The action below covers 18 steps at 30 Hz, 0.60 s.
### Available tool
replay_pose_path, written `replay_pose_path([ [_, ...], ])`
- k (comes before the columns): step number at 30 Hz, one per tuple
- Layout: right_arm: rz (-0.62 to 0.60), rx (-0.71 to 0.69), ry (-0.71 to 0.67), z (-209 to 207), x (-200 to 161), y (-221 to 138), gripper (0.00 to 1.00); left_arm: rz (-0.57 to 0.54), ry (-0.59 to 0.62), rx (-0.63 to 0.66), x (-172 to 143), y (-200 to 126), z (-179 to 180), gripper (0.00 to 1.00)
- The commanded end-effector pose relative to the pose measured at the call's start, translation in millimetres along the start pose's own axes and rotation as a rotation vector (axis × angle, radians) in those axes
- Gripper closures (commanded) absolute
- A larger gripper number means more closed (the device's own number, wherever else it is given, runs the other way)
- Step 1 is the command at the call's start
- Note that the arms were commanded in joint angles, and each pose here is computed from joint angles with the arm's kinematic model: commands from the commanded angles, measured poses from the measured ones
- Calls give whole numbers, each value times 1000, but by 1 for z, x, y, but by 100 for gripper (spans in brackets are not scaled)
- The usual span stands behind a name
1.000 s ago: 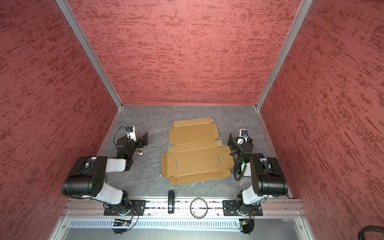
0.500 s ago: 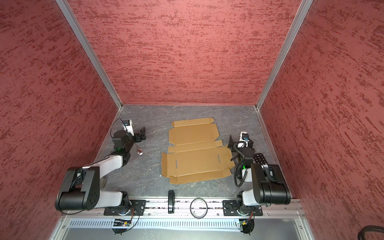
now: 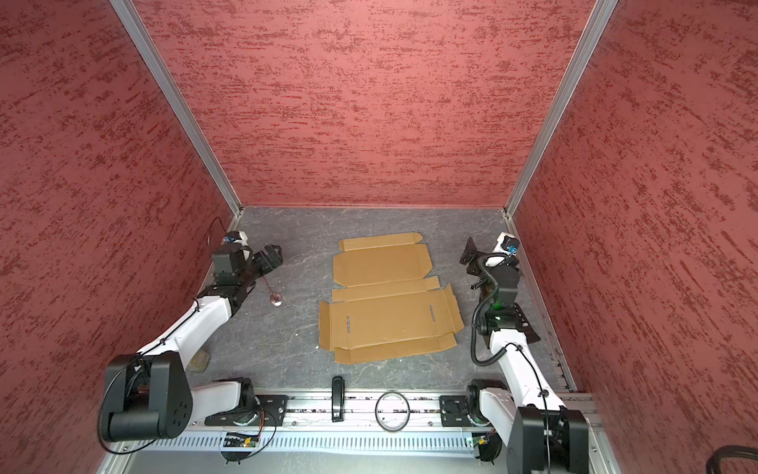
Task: Assemble paper box
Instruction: Rotate the paper box at the center of the table.
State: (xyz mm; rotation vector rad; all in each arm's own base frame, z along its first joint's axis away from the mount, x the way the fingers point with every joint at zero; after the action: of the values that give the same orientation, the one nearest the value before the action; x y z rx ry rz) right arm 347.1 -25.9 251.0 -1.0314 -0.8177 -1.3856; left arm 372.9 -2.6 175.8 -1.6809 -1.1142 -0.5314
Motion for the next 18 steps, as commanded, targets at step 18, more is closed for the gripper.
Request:
replay_pose_path([
  [18,462,41,184,22,-67,-24,1,415,128,-227,-70,-17,-106,0],
])
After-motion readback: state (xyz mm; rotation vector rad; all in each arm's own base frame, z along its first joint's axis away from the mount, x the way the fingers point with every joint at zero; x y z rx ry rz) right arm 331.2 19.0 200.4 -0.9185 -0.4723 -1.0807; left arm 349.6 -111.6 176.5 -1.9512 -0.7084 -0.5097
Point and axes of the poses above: each gripper's point midway between its finger pads, its own y axis out along the fingers, its own z axis along the line the jaws close on, x = y × z, the point moved 2 cm from there along -y, back along the fingers, and after that the axes turned 4 degrees about y, right-handed, at the moved point
